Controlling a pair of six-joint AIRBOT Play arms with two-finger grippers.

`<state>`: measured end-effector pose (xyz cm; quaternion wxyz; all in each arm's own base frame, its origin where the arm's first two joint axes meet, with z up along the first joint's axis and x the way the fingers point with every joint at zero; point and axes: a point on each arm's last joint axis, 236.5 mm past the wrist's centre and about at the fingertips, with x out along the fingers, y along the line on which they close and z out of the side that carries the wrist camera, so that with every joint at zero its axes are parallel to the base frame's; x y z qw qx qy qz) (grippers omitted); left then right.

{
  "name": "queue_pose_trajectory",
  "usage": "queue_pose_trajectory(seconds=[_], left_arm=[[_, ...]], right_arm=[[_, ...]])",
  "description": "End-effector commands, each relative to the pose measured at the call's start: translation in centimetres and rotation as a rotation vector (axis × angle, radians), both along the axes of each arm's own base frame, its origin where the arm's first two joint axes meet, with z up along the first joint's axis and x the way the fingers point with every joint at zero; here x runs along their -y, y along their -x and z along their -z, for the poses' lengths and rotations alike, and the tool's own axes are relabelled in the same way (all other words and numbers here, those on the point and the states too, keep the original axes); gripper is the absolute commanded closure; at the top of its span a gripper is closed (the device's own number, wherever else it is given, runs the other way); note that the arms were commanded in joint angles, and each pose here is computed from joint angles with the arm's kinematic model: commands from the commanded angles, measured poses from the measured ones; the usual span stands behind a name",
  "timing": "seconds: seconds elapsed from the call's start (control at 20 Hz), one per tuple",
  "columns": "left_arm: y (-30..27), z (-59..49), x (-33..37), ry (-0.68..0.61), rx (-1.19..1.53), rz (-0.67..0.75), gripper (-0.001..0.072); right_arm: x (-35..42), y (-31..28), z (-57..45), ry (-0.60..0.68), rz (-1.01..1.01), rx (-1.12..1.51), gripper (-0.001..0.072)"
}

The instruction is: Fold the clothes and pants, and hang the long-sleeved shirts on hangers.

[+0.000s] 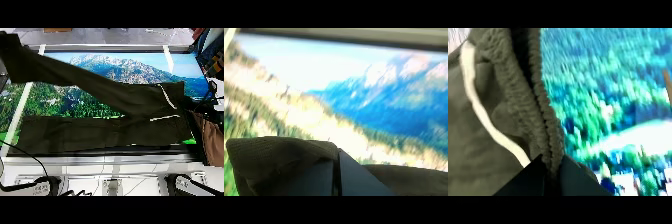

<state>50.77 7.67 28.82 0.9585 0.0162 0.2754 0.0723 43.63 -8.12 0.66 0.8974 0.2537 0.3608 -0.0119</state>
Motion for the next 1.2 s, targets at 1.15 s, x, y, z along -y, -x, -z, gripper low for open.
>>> queue_pose_trajectory(seconds=[1.15], left_arm=[[2.5,28.3,-9.0,0.021,-0.662,-0.159,0.0693]], right_arm=[[1.0,-6.0,3.5,0.071,0.089,-0.013,0.0672]])
